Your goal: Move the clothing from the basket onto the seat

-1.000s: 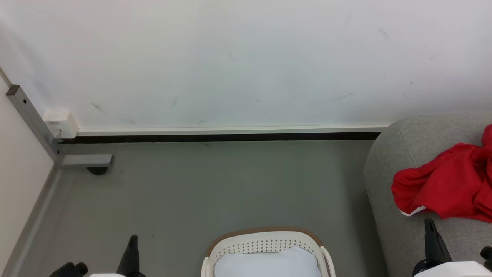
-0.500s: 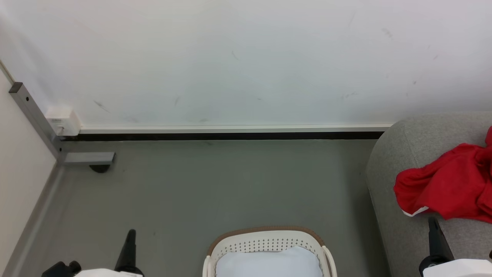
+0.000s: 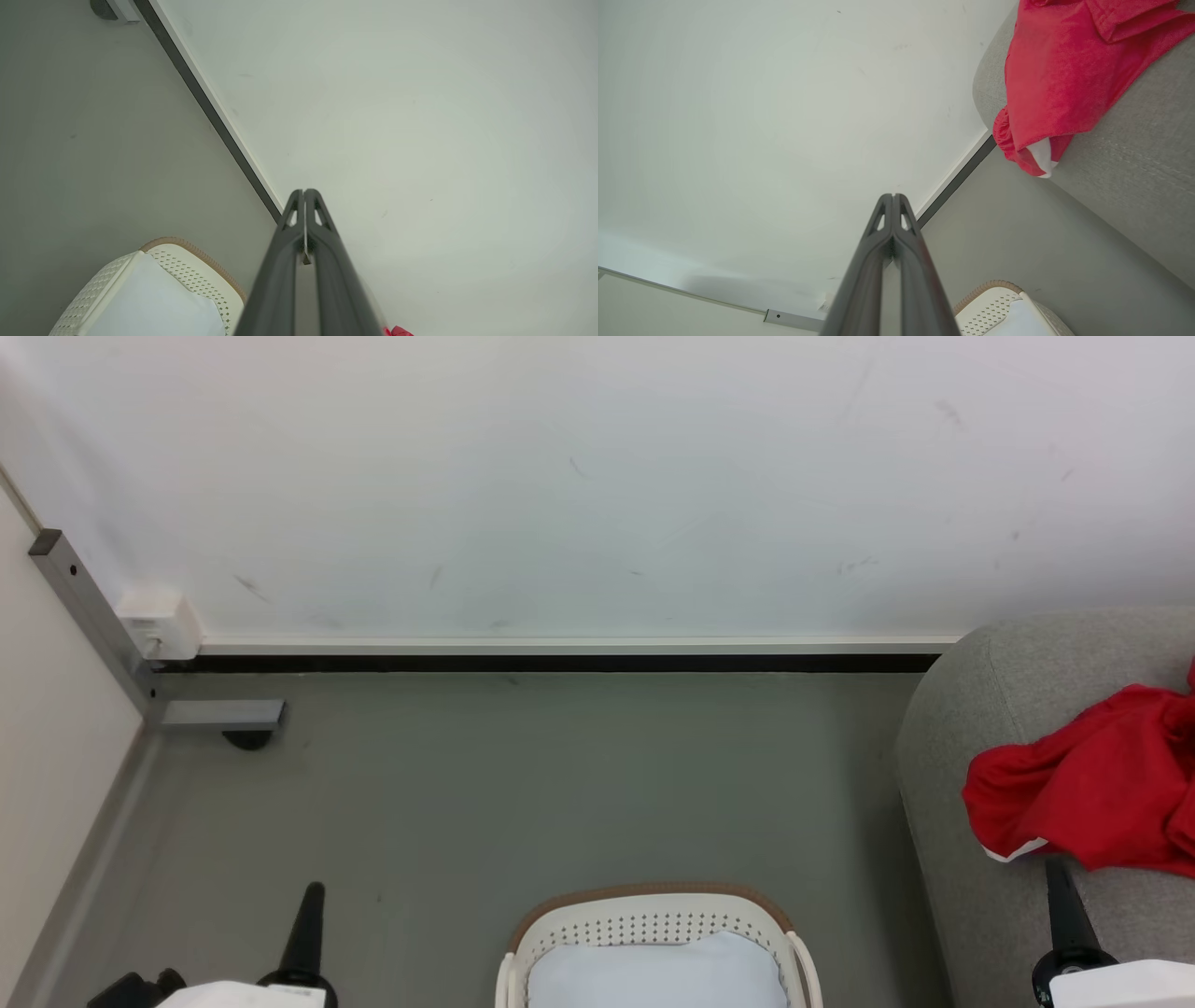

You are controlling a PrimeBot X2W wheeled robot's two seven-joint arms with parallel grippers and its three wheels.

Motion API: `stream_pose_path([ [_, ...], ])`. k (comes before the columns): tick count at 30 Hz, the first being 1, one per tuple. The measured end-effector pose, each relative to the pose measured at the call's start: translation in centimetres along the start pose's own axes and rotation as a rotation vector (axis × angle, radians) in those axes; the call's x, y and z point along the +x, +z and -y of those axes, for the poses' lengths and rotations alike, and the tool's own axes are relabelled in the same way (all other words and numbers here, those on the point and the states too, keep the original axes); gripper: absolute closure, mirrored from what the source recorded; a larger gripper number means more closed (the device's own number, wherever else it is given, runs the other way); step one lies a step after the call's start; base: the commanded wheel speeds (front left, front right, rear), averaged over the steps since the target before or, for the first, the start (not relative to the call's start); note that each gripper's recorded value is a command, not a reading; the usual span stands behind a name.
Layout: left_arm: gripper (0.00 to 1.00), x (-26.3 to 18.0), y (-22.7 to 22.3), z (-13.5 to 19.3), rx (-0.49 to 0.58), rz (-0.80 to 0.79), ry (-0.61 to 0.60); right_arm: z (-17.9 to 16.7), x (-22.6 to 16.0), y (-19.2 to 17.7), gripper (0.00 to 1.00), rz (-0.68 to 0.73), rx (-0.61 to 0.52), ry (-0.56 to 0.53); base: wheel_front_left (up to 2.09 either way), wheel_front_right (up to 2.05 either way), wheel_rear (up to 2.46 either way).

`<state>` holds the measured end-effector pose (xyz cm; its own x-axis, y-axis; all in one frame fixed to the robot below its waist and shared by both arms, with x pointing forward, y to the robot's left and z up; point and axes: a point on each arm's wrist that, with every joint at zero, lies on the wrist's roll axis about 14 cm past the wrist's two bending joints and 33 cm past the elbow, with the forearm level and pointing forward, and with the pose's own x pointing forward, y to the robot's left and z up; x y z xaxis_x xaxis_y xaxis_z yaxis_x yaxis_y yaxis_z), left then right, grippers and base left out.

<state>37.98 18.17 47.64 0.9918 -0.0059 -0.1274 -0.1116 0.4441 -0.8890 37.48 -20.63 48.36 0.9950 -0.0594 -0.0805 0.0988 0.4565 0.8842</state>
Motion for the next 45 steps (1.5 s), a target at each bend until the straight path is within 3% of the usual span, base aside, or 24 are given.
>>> stream_pose_path([
  [45, 1.00, 0.4, 2.2, 1.4, -0.376, 0.023, -0.085, -1.8, 0.8, 0.2, 1.00, -0.033, 0.388, 0.063, 0.00, 0.00, 0.00],
])
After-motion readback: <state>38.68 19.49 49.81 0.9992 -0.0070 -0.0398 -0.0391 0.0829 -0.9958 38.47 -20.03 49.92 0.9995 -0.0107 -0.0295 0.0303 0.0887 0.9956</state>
